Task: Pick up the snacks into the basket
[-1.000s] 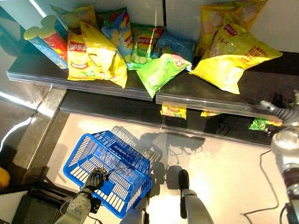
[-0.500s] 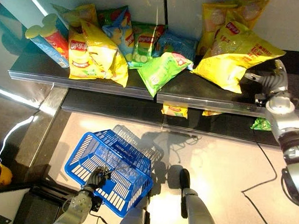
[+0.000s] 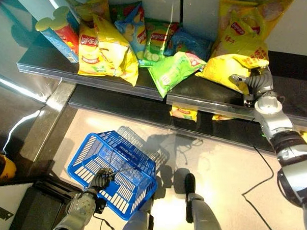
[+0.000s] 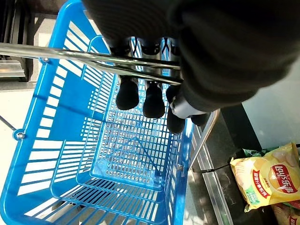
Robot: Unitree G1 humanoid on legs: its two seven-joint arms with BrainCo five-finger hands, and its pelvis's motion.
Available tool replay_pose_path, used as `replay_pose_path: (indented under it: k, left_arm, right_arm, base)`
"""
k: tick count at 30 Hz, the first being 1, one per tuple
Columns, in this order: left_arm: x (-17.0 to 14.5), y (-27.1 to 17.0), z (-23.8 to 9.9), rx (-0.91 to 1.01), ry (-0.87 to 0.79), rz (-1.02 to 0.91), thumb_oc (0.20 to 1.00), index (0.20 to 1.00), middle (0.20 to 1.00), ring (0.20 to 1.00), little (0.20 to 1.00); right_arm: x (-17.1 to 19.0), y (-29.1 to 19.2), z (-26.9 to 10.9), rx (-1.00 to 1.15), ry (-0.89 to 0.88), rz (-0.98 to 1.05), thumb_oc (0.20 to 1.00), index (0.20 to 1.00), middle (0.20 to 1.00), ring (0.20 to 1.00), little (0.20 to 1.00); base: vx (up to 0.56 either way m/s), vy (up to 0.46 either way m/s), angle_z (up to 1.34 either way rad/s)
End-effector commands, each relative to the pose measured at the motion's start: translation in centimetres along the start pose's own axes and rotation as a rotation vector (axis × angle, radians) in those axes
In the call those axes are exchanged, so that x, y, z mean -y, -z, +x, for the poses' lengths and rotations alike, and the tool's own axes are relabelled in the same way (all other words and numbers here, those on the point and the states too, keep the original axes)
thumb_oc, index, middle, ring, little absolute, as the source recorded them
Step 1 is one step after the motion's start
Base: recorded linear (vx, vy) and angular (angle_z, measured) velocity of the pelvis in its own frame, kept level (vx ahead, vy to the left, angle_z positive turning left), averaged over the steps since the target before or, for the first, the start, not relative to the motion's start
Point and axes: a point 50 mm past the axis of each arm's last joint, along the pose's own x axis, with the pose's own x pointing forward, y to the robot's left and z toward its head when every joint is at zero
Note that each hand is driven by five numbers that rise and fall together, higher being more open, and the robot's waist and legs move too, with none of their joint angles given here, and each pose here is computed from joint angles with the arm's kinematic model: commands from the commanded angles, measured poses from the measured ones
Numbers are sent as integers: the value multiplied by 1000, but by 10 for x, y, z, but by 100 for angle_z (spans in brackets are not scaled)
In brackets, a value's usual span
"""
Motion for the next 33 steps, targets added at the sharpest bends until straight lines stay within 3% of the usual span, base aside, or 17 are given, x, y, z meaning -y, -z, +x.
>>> replay_pose_path:
  k: [1, 2, 24, 29, 33]
  left_arm:
    - [-10, 6, -5, -5, -15, -5, 200, 200, 200, 200, 200]
    - [-10, 5, -5, -4, -18, -8, 200, 200, 200, 200, 200]
    - [-8, 9, -4, -26, -22, -10, 200, 200, 200, 200, 200]
    - [-11, 6, -4, -15, -17, 2, 200, 200, 200, 200, 200]
    - [-20, 0, -2, 5, -35, 8, 200, 200, 200, 200, 200]
  right_arm:
    - [-34, -29, 3, 102, -121, -22, 429, 429, 429, 429, 429]
    - [-39, -32, 3, 110, -134, -23, 200, 200, 200, 200, 200]
    - [-41, -12, -2, 46, -132, -59, 200, 200, 200, 200, 200]
    - [-42, -5, -13, 47, -145, 74, 200, 200, 200, 200, 200]
    - [-46, -6, -38, 106, -197, 350, 200, 200, 200, 200, 200]
  base:
    - [0, 0, 0]
    - [0, 0, 0]
    - [-4, 12, 0]
    - [6, 5, 1]
    - [12, 6, 3]
